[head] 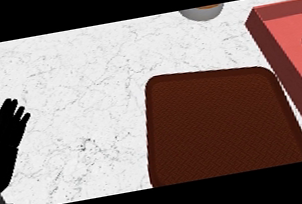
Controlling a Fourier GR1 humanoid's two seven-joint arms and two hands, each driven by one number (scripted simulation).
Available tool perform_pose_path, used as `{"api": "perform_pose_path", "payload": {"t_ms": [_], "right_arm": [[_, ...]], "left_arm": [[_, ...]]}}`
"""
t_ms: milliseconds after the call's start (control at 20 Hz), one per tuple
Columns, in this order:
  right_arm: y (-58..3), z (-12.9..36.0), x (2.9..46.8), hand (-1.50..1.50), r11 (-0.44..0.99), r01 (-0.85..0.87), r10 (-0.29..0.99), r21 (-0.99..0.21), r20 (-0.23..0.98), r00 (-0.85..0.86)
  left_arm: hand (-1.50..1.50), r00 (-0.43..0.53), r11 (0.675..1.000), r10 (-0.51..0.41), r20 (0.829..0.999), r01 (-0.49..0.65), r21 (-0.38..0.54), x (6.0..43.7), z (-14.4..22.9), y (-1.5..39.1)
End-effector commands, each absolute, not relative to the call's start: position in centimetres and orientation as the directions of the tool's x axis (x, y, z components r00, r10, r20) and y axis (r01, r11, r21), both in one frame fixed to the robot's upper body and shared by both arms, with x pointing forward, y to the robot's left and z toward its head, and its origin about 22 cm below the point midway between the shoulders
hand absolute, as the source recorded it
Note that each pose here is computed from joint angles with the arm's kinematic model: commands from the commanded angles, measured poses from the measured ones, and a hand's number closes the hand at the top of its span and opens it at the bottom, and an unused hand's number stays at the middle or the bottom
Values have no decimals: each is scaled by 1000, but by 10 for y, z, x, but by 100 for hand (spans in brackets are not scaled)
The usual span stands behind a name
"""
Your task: Pick the pear from the tray and place it in the cardboard box
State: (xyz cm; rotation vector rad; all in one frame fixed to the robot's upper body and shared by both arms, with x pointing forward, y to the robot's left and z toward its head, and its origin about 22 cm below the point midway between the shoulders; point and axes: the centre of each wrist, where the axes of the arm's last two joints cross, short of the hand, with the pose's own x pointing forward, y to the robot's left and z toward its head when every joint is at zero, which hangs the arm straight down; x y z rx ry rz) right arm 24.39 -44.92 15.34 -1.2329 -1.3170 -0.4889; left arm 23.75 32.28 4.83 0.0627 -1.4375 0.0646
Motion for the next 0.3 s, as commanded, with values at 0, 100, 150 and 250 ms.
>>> {"api": "perform_pose_path", "payload": {"t_ms": [0, 100, 150, 250], "right_arm": [[-468, 155, 212, -150, 373, 850, 362, -371, 902, 234], [-450, 156, 190, -150, 370, 836, 386, -406, 885, 259], [-472, 156, 184, -150, 372, 837, 373, -401, 890, 261], [-469, 151, 176, -150, 375, 839, 376, -395, 892, 251]], "left_arm": [[0, 136, 998, 7, 991, -68, 2, 250, 60, 332], [0, 137, 996, 0, 991, -93, 13, 235, 37, 324], [0, 134, 998, -9, 991, -63, 17, 236, 52, 319], [0, 138, 998, -4, 990, -59, 12, 229, 38, 332]]}}
